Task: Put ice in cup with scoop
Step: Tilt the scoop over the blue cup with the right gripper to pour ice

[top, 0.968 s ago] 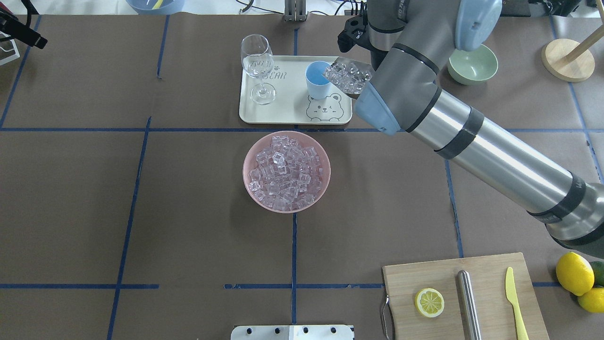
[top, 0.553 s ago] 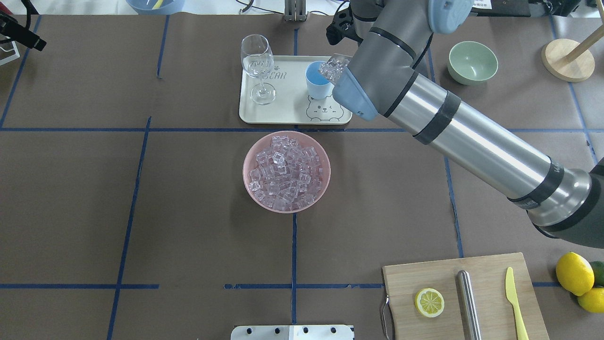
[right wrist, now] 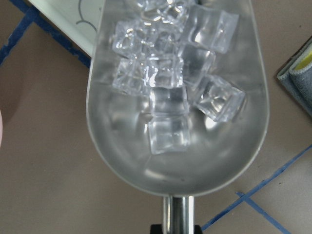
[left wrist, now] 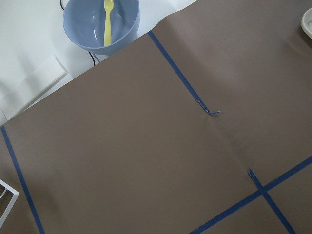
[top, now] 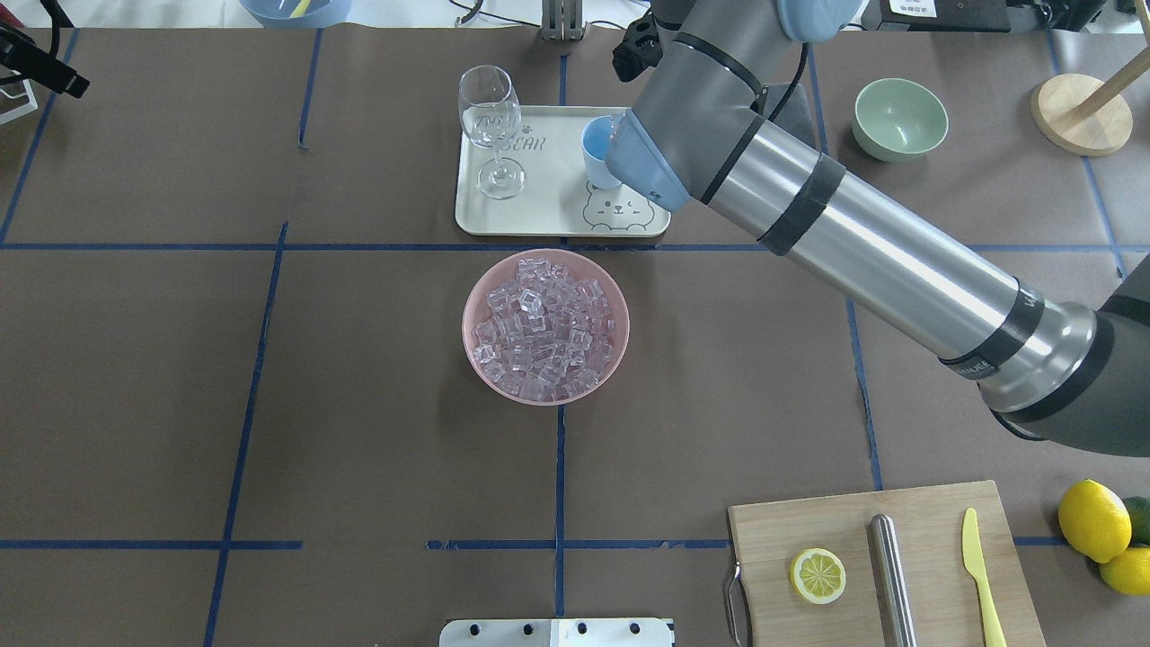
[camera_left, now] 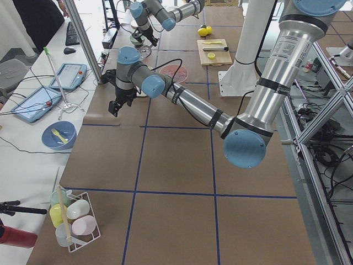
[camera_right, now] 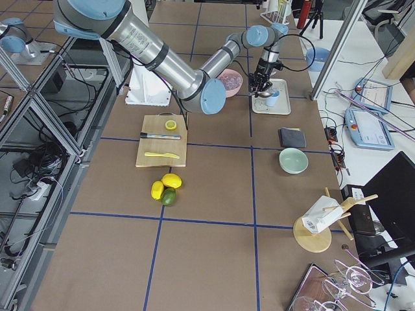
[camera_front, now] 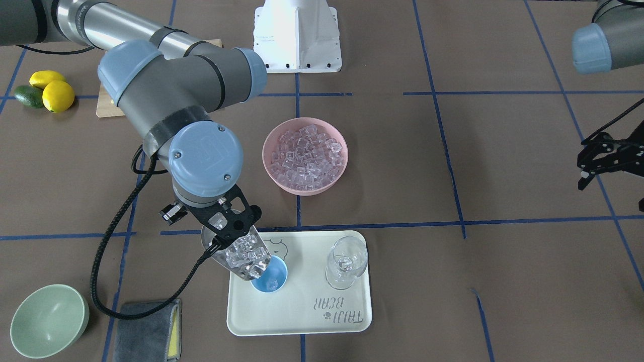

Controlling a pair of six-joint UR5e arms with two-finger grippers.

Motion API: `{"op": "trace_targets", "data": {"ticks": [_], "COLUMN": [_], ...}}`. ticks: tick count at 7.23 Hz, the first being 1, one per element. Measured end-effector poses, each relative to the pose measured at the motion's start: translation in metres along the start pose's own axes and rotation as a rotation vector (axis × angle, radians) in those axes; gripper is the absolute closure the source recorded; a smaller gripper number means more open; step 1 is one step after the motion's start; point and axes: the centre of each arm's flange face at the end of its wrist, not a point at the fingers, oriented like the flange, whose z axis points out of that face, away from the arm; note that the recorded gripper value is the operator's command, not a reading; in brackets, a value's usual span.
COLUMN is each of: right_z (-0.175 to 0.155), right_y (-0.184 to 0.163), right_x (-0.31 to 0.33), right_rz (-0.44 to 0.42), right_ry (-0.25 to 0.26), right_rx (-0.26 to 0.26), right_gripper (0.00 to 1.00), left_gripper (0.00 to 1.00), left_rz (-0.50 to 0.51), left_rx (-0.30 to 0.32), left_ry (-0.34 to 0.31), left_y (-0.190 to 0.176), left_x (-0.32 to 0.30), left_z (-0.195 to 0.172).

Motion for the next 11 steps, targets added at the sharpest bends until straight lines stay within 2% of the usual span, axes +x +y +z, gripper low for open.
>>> {"op": "trace_targets", "data": {"ticks": [7,11], "right_z": [-0.005,0.001], "right_y": [-0.006,-0.006], "right_x": [-0.017,-0.025], "right_rz": [0.025,0.019], "right_ry": [0.019,0.040], "right_rx": [-0.100,-0.129], "right_gripper": [1.00,1.00], "left_gripper": [0.00,0.00], "left_rz": [0.008,0.010], "left_rx": [0.009,0.009], "left_ry": [0.001,0.003], "left_y": [-0.001,-0.002], "left_x": [0.001,0.002], "left_z": [0.000,0.000]}}
